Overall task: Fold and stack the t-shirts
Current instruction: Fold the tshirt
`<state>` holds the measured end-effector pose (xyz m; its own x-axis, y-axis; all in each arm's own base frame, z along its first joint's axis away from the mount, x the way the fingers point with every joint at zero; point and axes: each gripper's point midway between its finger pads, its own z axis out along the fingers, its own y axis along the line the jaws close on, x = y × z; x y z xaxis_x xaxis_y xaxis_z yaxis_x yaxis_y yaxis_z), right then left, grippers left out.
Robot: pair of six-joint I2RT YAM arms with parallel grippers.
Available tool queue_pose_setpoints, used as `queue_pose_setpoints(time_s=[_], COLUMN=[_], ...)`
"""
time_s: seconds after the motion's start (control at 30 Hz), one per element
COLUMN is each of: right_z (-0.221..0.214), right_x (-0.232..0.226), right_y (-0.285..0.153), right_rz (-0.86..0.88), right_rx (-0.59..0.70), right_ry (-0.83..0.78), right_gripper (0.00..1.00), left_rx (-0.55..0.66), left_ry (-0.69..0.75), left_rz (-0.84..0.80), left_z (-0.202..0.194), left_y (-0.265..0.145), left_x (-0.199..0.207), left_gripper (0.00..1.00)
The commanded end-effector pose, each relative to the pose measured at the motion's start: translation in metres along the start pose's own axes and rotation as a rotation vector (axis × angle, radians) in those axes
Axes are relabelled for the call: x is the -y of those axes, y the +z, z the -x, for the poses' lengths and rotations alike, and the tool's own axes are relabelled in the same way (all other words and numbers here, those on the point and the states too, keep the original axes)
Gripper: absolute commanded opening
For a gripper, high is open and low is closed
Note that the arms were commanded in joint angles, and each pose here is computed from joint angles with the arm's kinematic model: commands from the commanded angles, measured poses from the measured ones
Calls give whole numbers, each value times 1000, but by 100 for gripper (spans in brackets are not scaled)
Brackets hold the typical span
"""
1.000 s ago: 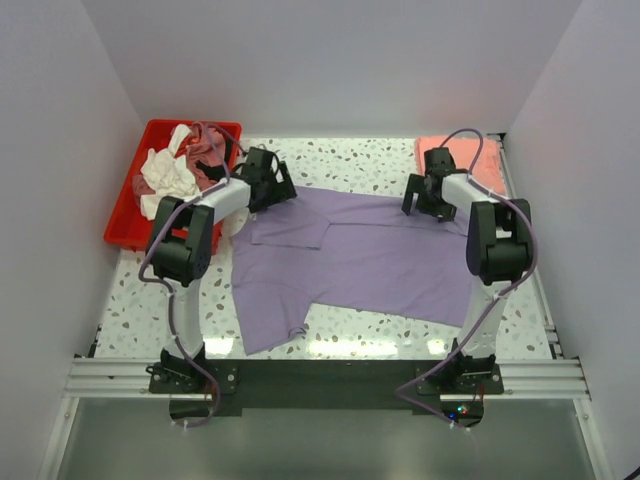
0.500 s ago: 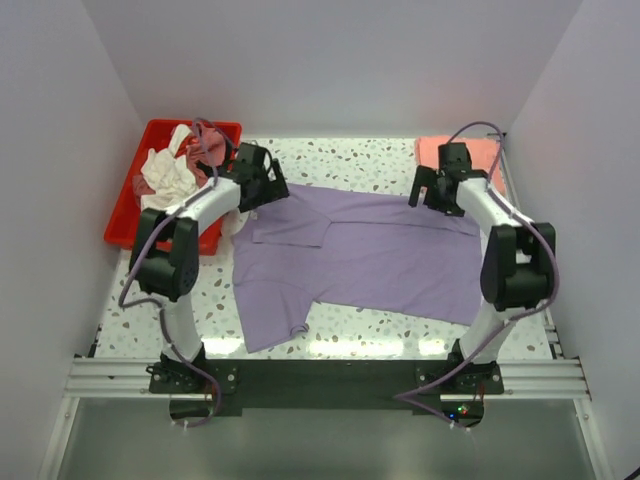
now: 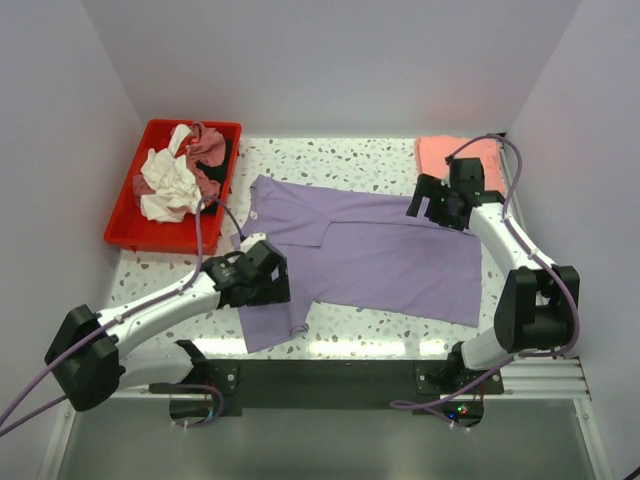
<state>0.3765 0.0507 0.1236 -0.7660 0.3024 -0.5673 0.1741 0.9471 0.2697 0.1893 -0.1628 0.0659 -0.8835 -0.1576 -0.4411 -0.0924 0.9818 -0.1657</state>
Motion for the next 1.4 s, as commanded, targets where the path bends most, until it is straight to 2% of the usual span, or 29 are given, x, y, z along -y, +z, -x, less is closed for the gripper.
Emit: queue_pose_setpoints(time_s=[0.0, 0.13, 0.2, 0.37, 0.57, 0.9, 1.27, 1.3, 1.37], right_z=[7, 4, 2, 1, -2, -3, -2, -3, -1], right_x=[-10, -6, -5, -4, -1, 4, 5, 6, 8], right_y=[-6, -5, -5, -3, 0, 3, 2, 2, 0], right_rz=[56, 42, 37, 30, 15, -8, -15, -18, -29], right_rx=[23, 19, 14, 9, -5, -13, -7, -9, -2], right_ry=[10, 7, 6, 3, 4, -1, -4, -6, -6], right_gripper=[99, 99, 99, 99, 99, 99, 99, 99, 99], left_rx=[-63, -145, -178, -204, -268, -280, -288, -300, -322], left_ry=[-41, -48, -54, -41, -9, -12, 15, 14, 30], left_rz=[63, 101, 67, 66, 119, 285, 259, 222, 251], left_z=[-40, -77, -86, -94, -110, -111, -111, -114, -120], left_y=[-16, -16, -13, -10, -9, -18, -8, -4, 2], left_x=[-13, -23, -18, -19, -32, -59, -49, -40, -46], left_gripper=[100, 95, 86, 73, 64, 64, 63, 62, 57])
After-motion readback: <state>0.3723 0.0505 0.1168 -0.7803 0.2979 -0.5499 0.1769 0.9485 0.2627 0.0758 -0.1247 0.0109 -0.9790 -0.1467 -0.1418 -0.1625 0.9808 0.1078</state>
